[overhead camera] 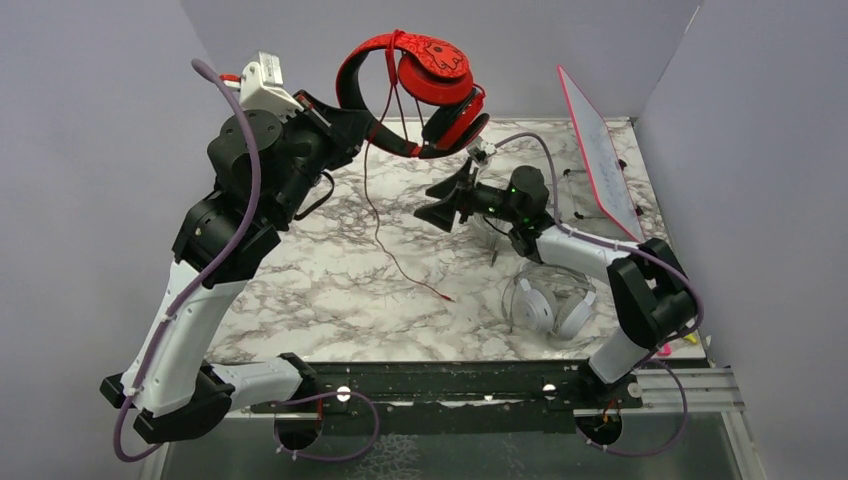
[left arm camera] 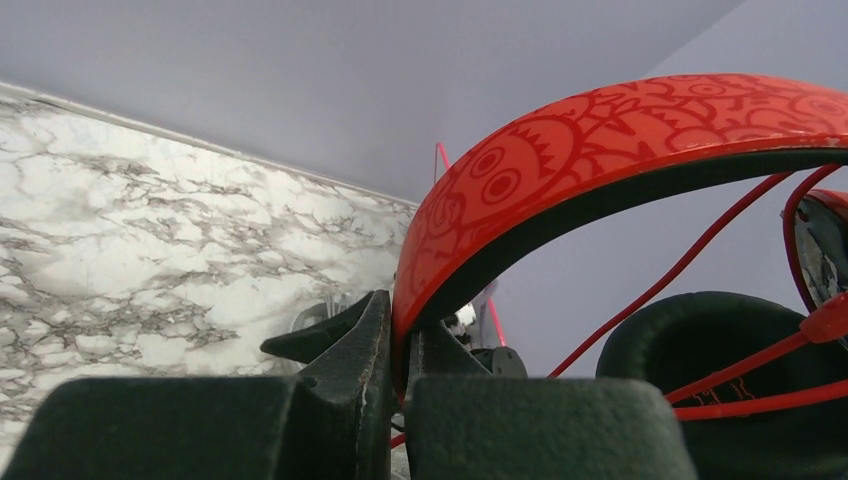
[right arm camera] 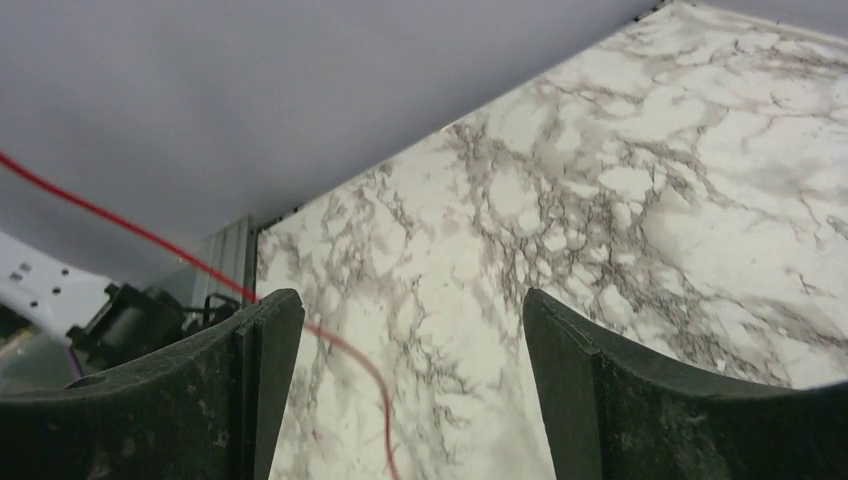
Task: Wrap the headphones
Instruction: Wrap the headphones cable around the headphones.
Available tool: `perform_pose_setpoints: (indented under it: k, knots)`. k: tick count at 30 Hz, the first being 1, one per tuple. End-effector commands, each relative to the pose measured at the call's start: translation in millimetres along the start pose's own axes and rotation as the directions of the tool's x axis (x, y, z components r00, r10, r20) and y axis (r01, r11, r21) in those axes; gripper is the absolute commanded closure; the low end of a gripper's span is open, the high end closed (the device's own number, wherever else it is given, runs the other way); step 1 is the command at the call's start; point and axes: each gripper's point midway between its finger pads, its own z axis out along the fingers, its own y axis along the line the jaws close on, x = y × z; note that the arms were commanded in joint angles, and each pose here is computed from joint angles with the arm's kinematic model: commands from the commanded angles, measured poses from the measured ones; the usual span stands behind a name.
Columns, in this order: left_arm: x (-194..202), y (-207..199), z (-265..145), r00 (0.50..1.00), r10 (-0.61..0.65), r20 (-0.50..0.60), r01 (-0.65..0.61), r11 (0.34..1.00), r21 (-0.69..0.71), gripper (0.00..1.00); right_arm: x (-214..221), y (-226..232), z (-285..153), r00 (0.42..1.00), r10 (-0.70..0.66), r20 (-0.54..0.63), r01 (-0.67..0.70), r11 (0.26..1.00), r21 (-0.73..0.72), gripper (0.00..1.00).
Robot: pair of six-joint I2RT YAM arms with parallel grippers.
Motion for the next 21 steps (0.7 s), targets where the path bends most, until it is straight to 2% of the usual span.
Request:
perform_pose_setpoints:
  k: [1,3,5,6,9,12,16,21]
  knots:
    - [-33,-16,-10,0.993,-0.061,0.101,0.057,0.998,0.036,1.0,18,29,-29,0.994,-0.085,-0.062,0.075,0.987,-0.143,0.14]
    - [-34,-16,-11,0.993,-0.057,0.105,0.054,0.998,0.034,1.0,27,42,-32,0.993,-0.099,-0.061,0.083,0.971,-0.224,0.14]
    - [-36,-16,-12,0.992,-0.058,0.109,0.055,0.998,0.034,1.0,34,49,-30,0.993,-0.112,-0.036,0.098,0.956,-0.278,0.02]
    - [-37,-17,-12,0.992,-0.057,0.11,0.053,0.998,0.037,1.0,39,49,-27,0.993,-0.118,-0.023,0.106,0.951,-0.289,0.01]
    - [-39,-18,-13,0.992,-0.053,0.112,0.048,0.998,0.042,1.0,52,51,-17,0.991,-0.131,0.004,0.124,0.929,-0.349,0.01]
    - [-40,-22,-14,0.993,-0.048,0.11,0.042,0.998,0.053,1.0,63,65,-7,0.978,-0.191,0.086,0.21,0.894,-0.396,0.01]
    - [-41,-24,-15,0.993,-0.043,0.109,0.036,0.998,0.06,1.0,84,70,8,0.963,-0.253,0.089,0.267,0.869,-0.417,0.01]
    - [-42,-24,-17,0.993,-0.041,0.112,0.034,0.997,0.063,1.0,96,72,-2,0.961,-0.251,0.114,0.275,0.884,-0.378,0.03]
